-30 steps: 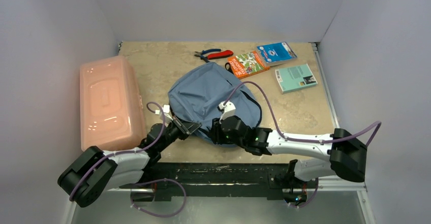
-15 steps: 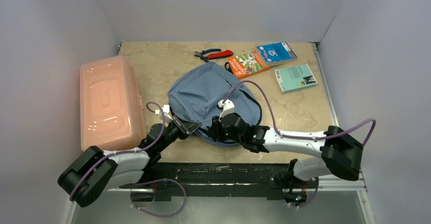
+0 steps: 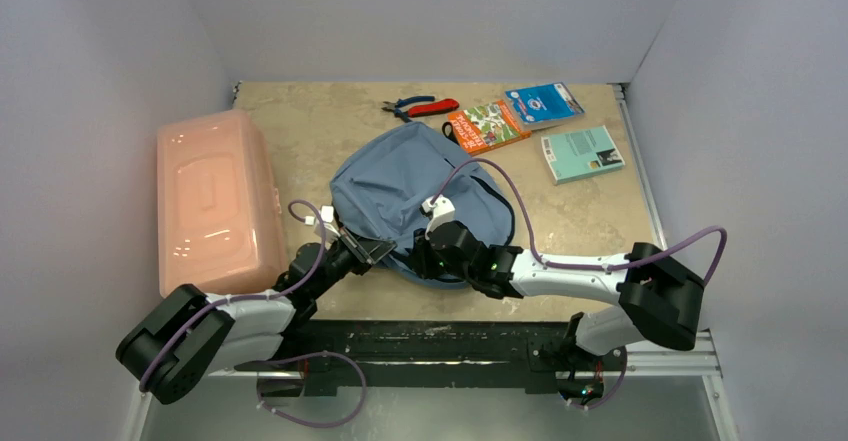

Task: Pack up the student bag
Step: Unzip the student bag at the center of the board.

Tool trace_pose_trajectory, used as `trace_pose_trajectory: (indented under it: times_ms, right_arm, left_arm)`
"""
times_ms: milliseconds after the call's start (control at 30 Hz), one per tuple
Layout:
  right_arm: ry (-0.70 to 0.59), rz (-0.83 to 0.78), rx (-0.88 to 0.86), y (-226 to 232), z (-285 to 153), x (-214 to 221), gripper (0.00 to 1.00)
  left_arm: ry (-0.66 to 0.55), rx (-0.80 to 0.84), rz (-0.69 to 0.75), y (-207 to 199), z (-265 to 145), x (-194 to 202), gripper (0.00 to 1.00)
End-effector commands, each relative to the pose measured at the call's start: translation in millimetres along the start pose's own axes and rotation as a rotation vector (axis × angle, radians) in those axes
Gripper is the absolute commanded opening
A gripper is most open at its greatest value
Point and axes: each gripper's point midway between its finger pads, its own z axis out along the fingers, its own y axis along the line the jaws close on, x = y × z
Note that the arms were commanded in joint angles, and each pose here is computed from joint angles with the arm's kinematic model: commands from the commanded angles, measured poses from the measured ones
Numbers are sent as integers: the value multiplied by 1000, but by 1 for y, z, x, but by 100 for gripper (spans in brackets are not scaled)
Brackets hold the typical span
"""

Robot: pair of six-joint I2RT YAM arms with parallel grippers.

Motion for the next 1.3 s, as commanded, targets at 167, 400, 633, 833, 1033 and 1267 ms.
trace_pose_trajectory:
  times_ms: [167, 400, 633, 833, 1033, 1267]
  right_arm:
    - [-138, 12, -24, 14, -3, -49, 23]
    - [-119, 24, -23, 12, 0, -44, 22]
    - [-96, 4, -7, 5, 5, -33, 19]
    - [-112, -9, 49, -6, 7, -35, 4]
    - [-241, 29, 74, -20, -23, -53, 0]
    - [-368, 62, -91, -18, -72, -53, 0]
  left_arm:
    - [-26, 141, 23, -29, 0, -7, 0]
    - [-23, 156, 2, -31, 1, -6, 0]
    - [-20, 167, -5, -32, 2, -5, 0]
    - [-22, 157, -28, -23, -1, -3, 0]
    - [-41, 128, -45, -15, -1, -5, 0]
    - [-67, 85, -50, -7, -1, -9, 0]
